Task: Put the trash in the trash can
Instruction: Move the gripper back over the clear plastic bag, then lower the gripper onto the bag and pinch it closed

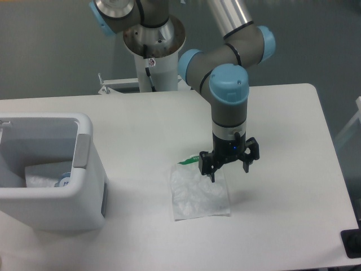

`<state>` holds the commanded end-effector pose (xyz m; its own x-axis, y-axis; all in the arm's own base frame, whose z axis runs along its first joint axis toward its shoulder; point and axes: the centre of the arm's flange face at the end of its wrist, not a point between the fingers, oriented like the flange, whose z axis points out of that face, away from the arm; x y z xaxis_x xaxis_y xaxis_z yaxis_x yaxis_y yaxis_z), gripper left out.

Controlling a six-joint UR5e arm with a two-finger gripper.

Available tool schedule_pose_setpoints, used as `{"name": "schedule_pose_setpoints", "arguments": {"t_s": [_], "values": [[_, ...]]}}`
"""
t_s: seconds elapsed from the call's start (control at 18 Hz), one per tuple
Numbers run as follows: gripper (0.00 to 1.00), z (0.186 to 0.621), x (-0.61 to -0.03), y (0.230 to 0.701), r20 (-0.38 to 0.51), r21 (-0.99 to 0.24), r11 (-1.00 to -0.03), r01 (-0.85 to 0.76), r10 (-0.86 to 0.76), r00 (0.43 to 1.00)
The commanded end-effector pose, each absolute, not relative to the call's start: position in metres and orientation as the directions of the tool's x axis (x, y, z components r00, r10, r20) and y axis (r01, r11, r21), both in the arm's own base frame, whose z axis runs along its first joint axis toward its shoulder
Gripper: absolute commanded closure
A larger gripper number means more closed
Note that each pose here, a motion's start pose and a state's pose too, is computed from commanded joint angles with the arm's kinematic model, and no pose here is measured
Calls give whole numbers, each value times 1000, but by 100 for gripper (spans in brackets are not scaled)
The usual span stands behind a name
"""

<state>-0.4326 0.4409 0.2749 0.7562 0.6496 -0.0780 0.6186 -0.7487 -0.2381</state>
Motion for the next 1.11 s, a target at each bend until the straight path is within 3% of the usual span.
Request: {"name": "schedule_pose_setpoints", "arguments": {"t_s": [0.39, 1.11], "values": [[1, 253, -447, 432, -55, -198, -737, 646, 666, 744], [1, 215, -444, 466, 39, -174, -758, 629, 633, 773]]}}
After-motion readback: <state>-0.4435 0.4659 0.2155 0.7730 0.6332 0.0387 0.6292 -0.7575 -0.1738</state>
